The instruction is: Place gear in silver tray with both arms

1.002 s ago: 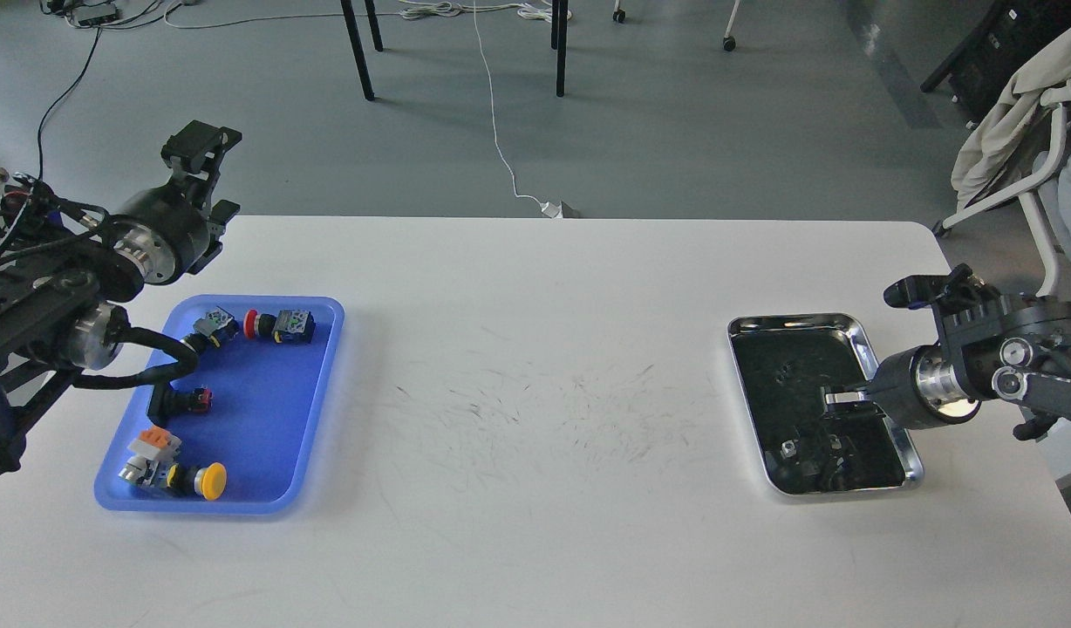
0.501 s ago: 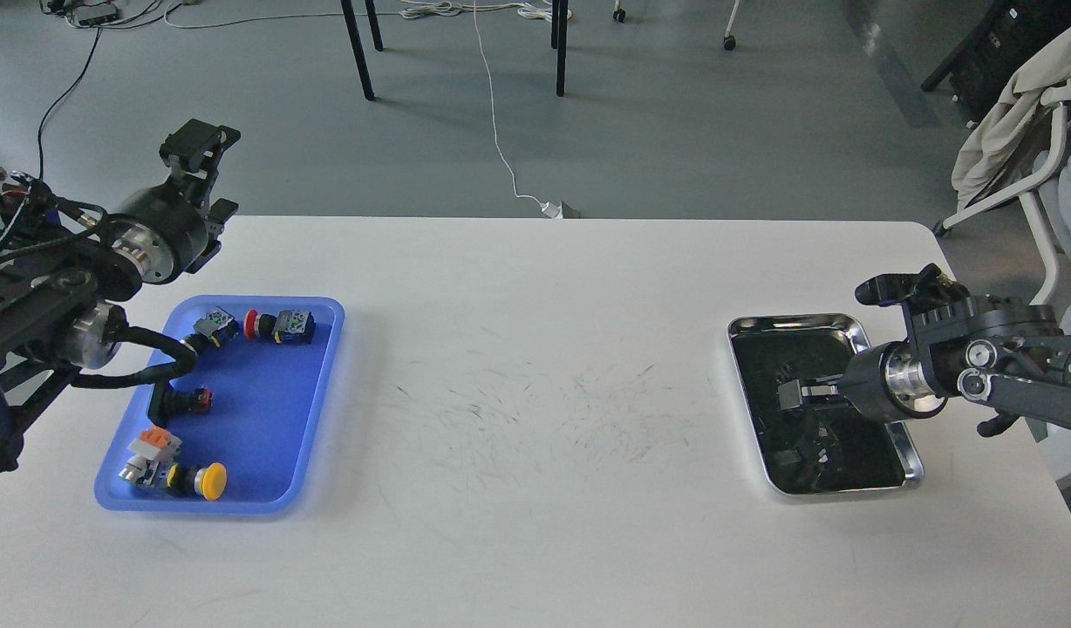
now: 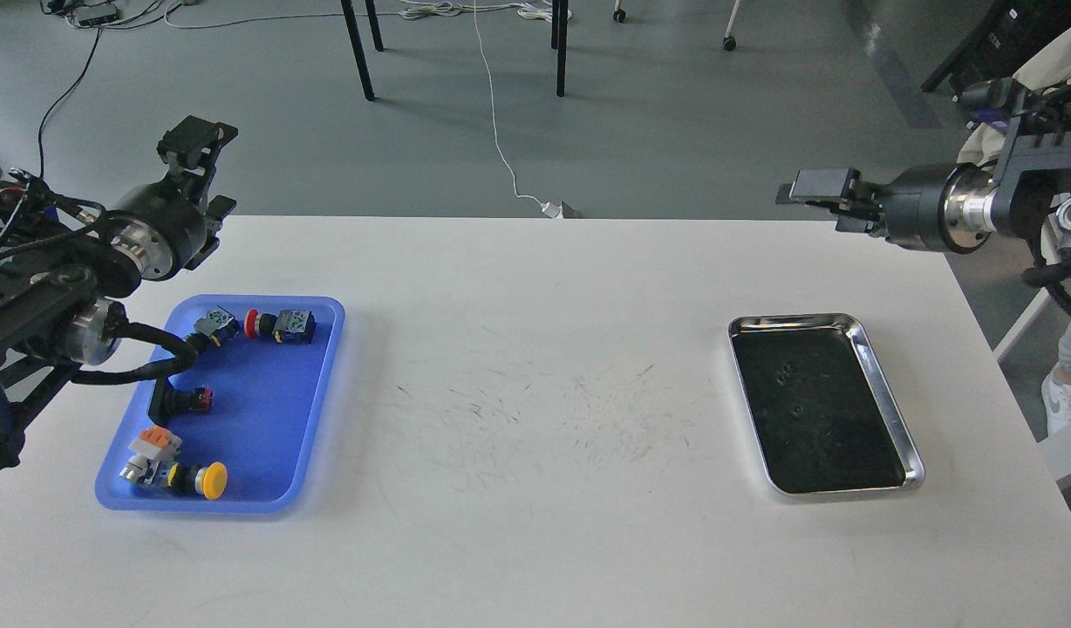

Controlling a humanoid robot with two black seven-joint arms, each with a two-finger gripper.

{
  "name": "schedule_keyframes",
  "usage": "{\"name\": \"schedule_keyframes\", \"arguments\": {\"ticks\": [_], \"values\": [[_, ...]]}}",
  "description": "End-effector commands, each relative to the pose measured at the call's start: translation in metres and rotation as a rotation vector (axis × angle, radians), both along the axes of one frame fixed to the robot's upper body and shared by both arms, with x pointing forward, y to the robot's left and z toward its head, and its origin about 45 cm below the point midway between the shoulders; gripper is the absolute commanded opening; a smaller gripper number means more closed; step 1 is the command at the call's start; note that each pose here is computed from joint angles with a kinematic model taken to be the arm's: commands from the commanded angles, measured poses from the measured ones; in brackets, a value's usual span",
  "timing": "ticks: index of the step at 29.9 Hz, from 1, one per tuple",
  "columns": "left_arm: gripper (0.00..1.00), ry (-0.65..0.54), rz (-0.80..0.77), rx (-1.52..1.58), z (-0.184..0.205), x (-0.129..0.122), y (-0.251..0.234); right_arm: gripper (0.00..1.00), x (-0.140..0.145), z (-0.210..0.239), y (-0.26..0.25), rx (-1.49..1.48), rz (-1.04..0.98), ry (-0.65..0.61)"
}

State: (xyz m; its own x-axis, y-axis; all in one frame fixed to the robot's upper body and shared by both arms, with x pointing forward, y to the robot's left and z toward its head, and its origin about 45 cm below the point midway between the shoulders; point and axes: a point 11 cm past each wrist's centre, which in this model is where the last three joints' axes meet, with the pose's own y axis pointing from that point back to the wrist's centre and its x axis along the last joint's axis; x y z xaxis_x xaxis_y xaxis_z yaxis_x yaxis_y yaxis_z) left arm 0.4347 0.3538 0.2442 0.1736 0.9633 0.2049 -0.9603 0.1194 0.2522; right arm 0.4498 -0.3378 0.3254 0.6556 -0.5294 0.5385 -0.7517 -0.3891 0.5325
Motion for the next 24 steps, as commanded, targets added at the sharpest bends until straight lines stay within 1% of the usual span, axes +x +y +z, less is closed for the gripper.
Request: {"name": "schedule_keyframes", "arguments": {"ticks": [1, 4, 6, 9, 12, 14, 17, 21, 24], "values": [[0.97, -0.002, -0.027, -0.033, -0.002, 0.005, -0.02, 0.96, 0.026, 0.014, -0.01, 0.278, -0.164, -0.025], [0.97, -0.016, -0.015, -0.043, 0.003, 0.013, -0.021, 0.96, 0.04, 0.007, -0.029, 0.541, -0.316, -0.03], [0.97, -0.02, -0.006, -0.056, 0.003, 0.02, -0.025, 0.96, 0.044, -0.009, -0.032, 0.765, -0.403, -0.005], [0.97, -0.004, 0.012, -0.12, -0.003, 0.029, -0.036, 0.96, 0.034, -0.038, -0.031, 1.089, -0.472, 0.075], [0.97, 0.013, 0.035, -0.207, -0.006, 0.032, -0.039, 0.96, 0.018, -0.065, -0.02, 1.314, -0.488, 0.145], [0.97, 0.021, 0.043, -0.28, -0.005, 0.032, -0.049, 0.96, 0.001, -0.081, 0.0, 1.404, -0.458, 0.207], [0.97, 0.006, 0.079, -0.406, 0.008, 0.033, -0.046, 0.96, -0.022, -0.086, 0.025, 1.503, -0.393, 0.269], [0.97, -0.013, 0.096, -0.417, 0.014, 0.033, -0.035, 0.96, -0.029, -0.093, 0.019, 1.499, -0.411, 0.277], [0.97, -0.007, 0.091, -0.443, 0.011, 0.032, -0.041, 0.96, -0.029, -0.094, 0.015, 1.489, -0.419, 0.276]]}}
